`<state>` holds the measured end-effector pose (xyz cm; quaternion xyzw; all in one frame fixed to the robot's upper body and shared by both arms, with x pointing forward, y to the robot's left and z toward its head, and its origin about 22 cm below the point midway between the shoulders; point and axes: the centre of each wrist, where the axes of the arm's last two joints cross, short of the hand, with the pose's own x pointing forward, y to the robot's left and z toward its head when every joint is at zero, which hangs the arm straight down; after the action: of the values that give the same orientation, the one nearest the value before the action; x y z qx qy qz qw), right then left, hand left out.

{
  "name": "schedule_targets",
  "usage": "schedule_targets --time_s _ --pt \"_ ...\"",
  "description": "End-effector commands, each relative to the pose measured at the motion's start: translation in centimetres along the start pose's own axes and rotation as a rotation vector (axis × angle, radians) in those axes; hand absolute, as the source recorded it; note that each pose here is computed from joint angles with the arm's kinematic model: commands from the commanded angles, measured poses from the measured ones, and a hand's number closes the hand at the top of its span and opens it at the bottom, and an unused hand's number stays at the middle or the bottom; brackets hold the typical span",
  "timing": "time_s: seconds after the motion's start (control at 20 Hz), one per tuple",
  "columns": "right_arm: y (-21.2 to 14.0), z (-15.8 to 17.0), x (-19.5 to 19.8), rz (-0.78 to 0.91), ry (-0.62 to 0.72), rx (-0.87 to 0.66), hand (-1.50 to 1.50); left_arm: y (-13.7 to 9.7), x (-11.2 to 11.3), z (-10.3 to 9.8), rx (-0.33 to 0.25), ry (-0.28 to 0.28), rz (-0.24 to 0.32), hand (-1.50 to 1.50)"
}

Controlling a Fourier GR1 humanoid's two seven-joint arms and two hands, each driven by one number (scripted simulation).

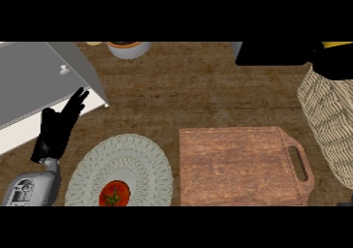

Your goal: Pick the lemon from the cutting board and place it in the basket

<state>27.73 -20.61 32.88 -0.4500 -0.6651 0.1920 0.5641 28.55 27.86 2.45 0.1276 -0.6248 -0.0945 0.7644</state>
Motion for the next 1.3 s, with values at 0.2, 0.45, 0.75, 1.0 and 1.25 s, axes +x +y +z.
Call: schedule_targets --time_s 0.2,0.45,0.75,1.0,1.25 --pt "-3.2 -4.4 -4.9 0.379 0.209 0.037 1.50 1.3 0.3 -0.8 0.011 0.010 -0.011 0.00" --pt "-4.9 -6.7 -9.9 0.434 0.261 0.034 1.50 -0.2 1.3 -1.0 -0.016 0.001 0.004 0.00" --pt "-6.0 -6.9 -16.3 0.406 0.228 0.045 1.50 -0.1 -0.3 -0.2 0.000 -0.006 0.015 0.00" --pt "-4.4 -6.2 -20.8 0.338 0.193 0.090 1.50 -1.0 0.0 -0.3 -0.006 0.005 0.018 0.00" --pt "-3.7 -7.5 -22.5 0.379 0.197 0.130 1.50 -0.1 1.1 -2.4 -0.013 -0.001 0.001 0.00"
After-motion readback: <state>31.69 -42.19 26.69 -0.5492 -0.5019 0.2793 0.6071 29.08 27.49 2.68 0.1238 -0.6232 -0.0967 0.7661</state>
